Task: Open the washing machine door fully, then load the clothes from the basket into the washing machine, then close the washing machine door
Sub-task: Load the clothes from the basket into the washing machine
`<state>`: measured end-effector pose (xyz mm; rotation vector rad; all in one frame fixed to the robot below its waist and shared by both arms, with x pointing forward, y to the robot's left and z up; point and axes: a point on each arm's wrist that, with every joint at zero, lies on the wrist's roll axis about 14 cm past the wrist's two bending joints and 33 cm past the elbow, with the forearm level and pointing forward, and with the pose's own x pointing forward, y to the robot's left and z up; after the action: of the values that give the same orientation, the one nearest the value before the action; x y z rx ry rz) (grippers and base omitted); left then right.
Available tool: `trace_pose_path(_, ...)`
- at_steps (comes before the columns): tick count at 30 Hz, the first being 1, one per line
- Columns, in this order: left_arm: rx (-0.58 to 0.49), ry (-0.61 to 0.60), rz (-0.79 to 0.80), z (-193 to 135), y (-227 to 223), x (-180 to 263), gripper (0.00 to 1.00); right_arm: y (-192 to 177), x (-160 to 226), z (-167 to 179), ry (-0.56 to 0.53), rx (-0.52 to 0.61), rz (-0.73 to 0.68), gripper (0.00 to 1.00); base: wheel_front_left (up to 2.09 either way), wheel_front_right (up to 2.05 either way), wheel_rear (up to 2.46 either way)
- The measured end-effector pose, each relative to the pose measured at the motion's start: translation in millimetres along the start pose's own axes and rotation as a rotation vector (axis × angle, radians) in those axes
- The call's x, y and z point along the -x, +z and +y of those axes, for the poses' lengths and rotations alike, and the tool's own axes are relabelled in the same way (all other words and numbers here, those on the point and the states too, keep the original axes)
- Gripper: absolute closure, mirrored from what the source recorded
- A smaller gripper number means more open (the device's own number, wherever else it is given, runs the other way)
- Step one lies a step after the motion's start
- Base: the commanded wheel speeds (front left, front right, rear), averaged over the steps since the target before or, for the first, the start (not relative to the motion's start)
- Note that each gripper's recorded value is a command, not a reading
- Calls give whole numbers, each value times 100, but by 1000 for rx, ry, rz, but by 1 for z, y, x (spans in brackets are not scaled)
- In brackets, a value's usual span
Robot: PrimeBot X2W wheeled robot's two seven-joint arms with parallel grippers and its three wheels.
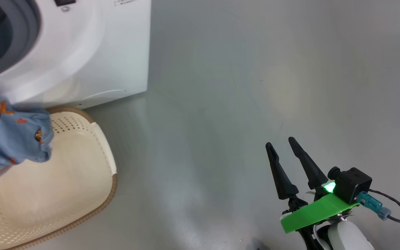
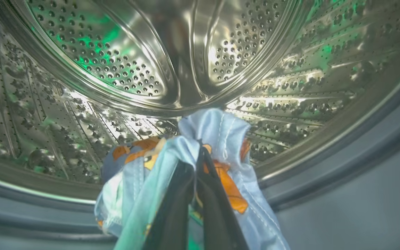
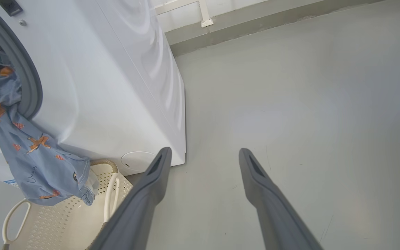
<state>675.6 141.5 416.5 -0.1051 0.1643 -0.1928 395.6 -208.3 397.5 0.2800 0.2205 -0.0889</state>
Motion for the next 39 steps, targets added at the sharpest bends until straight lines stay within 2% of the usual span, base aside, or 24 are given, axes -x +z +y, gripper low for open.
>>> trace_pose_path(3, -8, 2, -74, 5, 26, -12, 100, -2, -1, -1, -4, 2, 6, 0, 0, 0, 0)
trace_pose_path(7, -9, 11, -265, 9, 84, -24, 100, -3, -7, -2, -4, 1, 5, 0, 0, 0, 0)
trace_pose_path(12, -42, 33, -395, 13, 115, -23, 100, -4, -14, 0, 3, -11, 6, 0, 0, 0, 0)
trace_pose_path(15, -41, 44, -381, 16, 107, -24, 100, -6, -14, 0, 2, -14, 12, 0, 0, 0, 0)
trace_pose_path(16, -39, 46, -316, 16, 84, -27, 100, -7, -14, -1, -2, -16, 14, 0, 0, 0, 0)
trace_pose_path(18, -22, 48, -244, 16, 59, -28, 93, -7, -14, -1, -1, -17, 15, 0, 0, 0, 0)
trace_pose_path(22, -18, 53, -120, 19, 20, -27, 90, -7, -15, 0, 2, -19, 14, 0, 0, 0, 0)
trace_pose_path(23, -18, 53, -120, 19, 20, -27, 83, -7, -15, 0, 2, -19, 14, 0, 0, 0, 0)
trace_pose_path(25, -30, 52, -78, 19, 9, -25, 62, -7, -15, 1, 5, -20, 14, 0, 0, 0, 0)
trace_pose_path(26, -31, 52, -65, 19, 7, -26, 41, -7, -16, 2, 7, -21, 14, 0, 0, 0, 0)
trace_pose_path(27, -28, 49, -51, 18, 5, -26, 0, -7, -16, 2, 9, -22, 13, 0, 0, 0, 0)
trace_pose_path(34, -30, 36, 38, 15, -15, -22, 0, -8, -18, 7, 22, -27, 12, 0, 0, 0, 0)
trace_pose_path(39, -25, 26, 46, 13, -14, -22, 0, -8, -19, 9, 28, -29, 12, 0, 0, 0, 0)
